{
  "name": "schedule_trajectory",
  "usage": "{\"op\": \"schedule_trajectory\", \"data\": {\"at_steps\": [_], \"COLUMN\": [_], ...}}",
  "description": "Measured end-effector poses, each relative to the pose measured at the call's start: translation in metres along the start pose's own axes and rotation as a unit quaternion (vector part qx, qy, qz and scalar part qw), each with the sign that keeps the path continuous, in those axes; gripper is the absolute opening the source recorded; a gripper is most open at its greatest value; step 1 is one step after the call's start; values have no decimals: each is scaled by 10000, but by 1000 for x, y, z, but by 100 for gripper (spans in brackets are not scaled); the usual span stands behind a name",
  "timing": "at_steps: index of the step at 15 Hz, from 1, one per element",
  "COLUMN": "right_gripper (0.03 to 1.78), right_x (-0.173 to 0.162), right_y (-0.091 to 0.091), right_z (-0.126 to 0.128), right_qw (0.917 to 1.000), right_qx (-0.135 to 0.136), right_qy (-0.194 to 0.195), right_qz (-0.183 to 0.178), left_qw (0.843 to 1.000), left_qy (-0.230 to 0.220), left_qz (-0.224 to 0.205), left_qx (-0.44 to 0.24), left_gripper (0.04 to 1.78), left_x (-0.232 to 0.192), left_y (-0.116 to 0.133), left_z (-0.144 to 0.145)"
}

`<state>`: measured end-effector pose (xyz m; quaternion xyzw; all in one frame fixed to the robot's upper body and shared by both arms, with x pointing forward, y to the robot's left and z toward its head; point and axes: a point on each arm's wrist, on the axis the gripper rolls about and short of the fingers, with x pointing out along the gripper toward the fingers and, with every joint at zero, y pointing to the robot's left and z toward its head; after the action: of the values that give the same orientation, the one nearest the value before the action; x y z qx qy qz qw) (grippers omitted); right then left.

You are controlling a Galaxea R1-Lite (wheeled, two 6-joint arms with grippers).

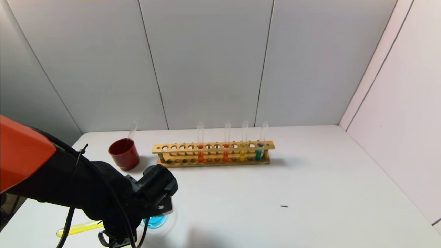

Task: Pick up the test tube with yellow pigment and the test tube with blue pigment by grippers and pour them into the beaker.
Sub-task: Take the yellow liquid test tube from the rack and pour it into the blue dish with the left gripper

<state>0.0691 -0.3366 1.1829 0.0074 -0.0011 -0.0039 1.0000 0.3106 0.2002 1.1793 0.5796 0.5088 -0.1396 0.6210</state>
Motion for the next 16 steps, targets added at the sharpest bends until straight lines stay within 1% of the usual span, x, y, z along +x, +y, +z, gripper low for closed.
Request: {"op": "schedule_trajectory", "data": {"at_steps": [4, 8, 13, 16], "right_gripper": [170, 170, 170, 170], "right_x": [0, 0, 0, 0], "right_y": [0, 0, 0, 0], "right_z": [0, 0, 0, 0], "right_qw": [10000, 10000, 10000, 10000], "right_qx": [0, 2, 0, 2], "right_qy": [2, 4, 4, 4], "right_qz": [2, 2, 0, 2], "left_qw": [9991, 9985, 9956, 9936], "left_qy": [291, 422, 693, 815], "left_qz": [-184, -116, -289, -372], "left_qx": [255, 325, 568, 681], "left_gripper": [33, 33, 33, 33], "left_x": [-4, -5, -10, -11], "left_y": [4, 7, 13, 19], "left_z": [0, 2, 5, 13]}}
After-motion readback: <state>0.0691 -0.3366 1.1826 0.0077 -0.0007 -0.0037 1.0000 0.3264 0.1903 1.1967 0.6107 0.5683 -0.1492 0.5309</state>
